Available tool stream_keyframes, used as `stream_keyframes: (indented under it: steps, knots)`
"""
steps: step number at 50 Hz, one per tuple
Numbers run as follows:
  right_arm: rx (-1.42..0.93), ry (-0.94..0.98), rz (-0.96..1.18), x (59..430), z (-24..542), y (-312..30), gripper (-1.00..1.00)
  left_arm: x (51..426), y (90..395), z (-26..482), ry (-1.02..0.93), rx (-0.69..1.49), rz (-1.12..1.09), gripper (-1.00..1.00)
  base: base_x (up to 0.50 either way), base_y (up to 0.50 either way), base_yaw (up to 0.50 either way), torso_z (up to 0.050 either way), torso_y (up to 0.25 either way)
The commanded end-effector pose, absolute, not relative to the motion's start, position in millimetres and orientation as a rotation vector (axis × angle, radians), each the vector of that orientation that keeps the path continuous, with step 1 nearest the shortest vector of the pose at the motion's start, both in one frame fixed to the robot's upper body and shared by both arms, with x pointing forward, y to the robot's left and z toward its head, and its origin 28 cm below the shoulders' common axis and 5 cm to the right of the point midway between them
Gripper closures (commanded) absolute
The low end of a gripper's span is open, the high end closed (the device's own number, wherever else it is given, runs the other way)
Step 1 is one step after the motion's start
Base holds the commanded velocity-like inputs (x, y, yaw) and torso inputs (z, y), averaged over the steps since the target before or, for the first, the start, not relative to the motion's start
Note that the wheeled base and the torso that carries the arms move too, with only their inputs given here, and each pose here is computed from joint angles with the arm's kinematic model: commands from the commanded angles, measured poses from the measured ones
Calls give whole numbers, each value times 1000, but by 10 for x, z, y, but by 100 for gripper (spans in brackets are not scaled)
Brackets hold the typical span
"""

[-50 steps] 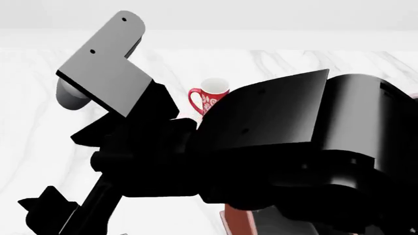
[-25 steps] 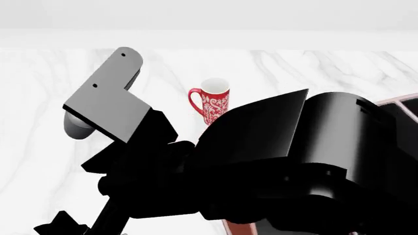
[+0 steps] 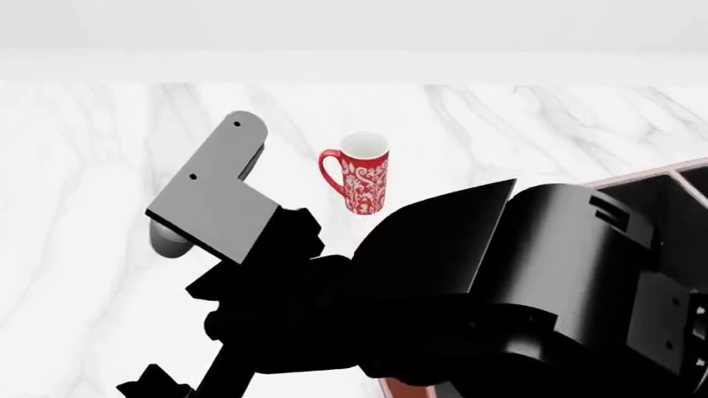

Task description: Pick up the book and place it in the left compartment of the caddy.

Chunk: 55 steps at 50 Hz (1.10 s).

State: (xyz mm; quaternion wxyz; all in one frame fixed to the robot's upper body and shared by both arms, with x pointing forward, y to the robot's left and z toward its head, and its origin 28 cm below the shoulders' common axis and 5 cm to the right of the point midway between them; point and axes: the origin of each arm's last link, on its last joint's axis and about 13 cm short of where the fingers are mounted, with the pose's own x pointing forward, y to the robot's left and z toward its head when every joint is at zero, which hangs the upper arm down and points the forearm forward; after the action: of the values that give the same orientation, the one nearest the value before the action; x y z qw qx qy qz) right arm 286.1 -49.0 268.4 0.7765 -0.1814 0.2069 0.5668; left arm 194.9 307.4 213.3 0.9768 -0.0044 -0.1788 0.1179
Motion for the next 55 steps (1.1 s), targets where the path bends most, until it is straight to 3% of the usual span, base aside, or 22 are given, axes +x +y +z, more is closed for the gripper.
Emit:
stream_keyframes:
  steps: [1, 55]
  knots:
    - [-434, 454, 1186, 2899, 2613, -540, -100, 1942, 3068, 2136, -363, -7, 235, -100, 0, 0, 0, 0, 0]
    - [-356, 485, 1215, 3167, 2119, -333, -100, 1895, 3074, 2169, -379, -12, 226, -100, 0, 0, 0, 0, 0]
